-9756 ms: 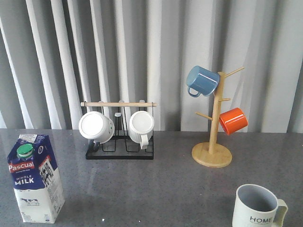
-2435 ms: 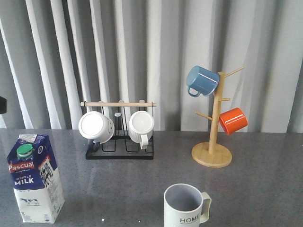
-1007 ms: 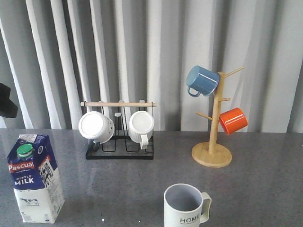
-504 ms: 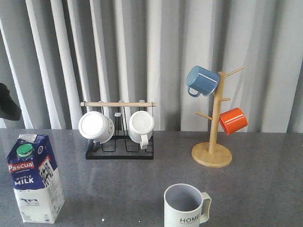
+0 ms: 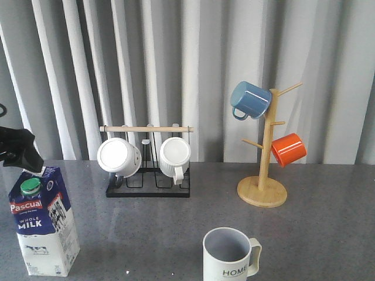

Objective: Place milk next to cup
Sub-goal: 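Lower the left gripper onto the milk carton top and grasp it, then lift the milk carton and carry it toward the white mug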

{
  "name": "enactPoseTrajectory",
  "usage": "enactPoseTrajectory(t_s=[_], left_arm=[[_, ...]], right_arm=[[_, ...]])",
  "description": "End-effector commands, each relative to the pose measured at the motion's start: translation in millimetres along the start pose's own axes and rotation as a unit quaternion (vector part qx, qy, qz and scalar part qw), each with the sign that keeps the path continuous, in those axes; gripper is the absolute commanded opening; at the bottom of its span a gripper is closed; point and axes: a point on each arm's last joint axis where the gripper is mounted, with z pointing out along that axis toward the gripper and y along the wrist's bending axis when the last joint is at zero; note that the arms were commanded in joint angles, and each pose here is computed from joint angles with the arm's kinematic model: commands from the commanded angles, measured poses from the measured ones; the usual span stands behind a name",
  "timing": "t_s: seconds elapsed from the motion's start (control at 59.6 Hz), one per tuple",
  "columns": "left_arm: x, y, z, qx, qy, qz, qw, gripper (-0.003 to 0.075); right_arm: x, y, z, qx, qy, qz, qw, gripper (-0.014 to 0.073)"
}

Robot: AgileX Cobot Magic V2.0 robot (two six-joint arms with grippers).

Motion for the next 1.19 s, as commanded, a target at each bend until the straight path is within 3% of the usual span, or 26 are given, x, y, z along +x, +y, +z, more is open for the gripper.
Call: enactPoseTrajectory(t_s=[0.0, 0.235, 1.175], left_arm=[[-6, -5, -13, 0.012, -0.039, -0.006, 0.999, 0.0611], [-11, -3, -4, 0.012, -0.045, -0.007, 0.999, 0.0611], [-13, 12, 73, 0.020, 0.053, -0.030, 0.998, 0.0585]], right_arm=[[-12, -3, -5, 0.010, -0.042, -0.003, 0.999, -0.0008], [-12, -3, -5, 0.010, -0.042, -0.003, 0.999, -0.0008], [-13, -3, -5, 0.011, -0.042, -0.004, 0.999, -0.0008]])
